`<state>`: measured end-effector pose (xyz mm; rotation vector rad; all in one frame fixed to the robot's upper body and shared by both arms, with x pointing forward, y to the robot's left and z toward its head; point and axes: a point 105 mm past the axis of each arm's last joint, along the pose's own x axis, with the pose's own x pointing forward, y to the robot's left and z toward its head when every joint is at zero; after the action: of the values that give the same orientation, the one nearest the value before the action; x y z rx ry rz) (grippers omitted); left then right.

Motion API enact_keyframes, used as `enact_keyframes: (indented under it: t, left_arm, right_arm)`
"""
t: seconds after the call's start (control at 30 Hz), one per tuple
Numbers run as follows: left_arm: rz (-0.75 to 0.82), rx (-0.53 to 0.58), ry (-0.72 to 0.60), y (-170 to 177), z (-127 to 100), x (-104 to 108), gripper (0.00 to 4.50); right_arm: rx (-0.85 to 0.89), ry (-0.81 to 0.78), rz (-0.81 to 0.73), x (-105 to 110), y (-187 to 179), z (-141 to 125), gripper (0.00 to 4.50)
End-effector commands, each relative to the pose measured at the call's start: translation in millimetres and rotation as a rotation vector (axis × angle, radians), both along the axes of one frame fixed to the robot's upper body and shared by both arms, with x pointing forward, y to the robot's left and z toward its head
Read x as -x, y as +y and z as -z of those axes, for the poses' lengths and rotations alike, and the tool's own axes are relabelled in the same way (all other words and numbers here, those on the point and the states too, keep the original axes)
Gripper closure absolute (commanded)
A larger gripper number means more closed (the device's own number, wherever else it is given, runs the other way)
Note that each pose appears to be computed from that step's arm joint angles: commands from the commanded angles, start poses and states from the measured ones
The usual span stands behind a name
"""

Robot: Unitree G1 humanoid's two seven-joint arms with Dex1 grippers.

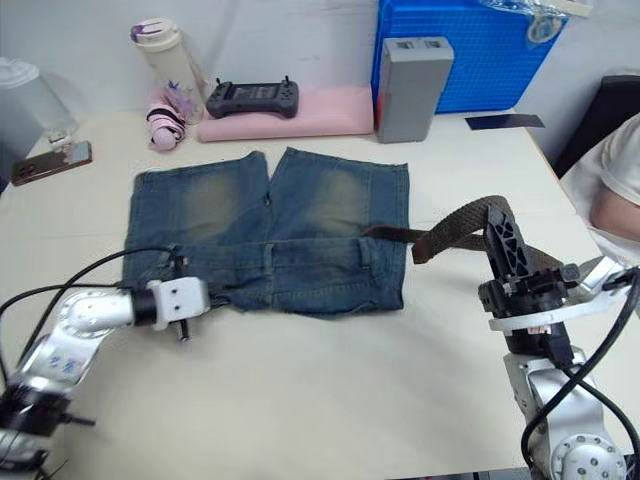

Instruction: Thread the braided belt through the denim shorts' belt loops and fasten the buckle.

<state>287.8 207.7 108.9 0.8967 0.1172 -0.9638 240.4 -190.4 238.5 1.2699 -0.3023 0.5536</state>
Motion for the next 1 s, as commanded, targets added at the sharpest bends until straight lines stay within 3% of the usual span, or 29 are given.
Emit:
enact_keyframes:
  t: [0.03, 0.23, 0.37, 0.47, 0.53, 0.63, 0.8, 1.0]
  left_arm:
    - [-0.033, 0.023, 0.012, 8, 0, 10, 4.22]
    - [-0.028, 0.1, 0.065, 8, -6, 23, 1.87]
    - [-0.003, 0.185, 0.219, 11, -25, 36, 0.12]
    - [0.016, 0.339, 0.302, 2, -53, 35, 0.12]
    - [0.086, 0.546, 0.294, -23, -84, 24, 0.12]
    - [0.173, 0.679, 0.325, -61, -94, 16, 0.12]
    - [0.191, 0.74, 0.327, -93, -82, 2, 0.12]
    - [0.207, 0.745, 0.315, -100, -85, -1, 0.12]
  right_arm:
    - [0.037, 0.012, -0.057, -1, 12, 0, 4.5]
    - [0.025, 0.071, -0.106, -9, 23, 10, 4.5]
    - [0.024, 0.117, -0.107, -15, 27, 16, 4.5]
    - [-0.005, 0.13, -0.105, -20, 29, 17, 4.5]
    - [-0.046, 0.16, -0.091, -30, 30, 23, 4.5]
    - [-0.06, 0.19, -0.074, -42, 33, 33, 4.5]
    - [-0.063, 0.223, -0.037, -57, 35, 49, 4.5]
    - [-0.08, 0.211, 0.025, -65, 28, 56, 4.5]
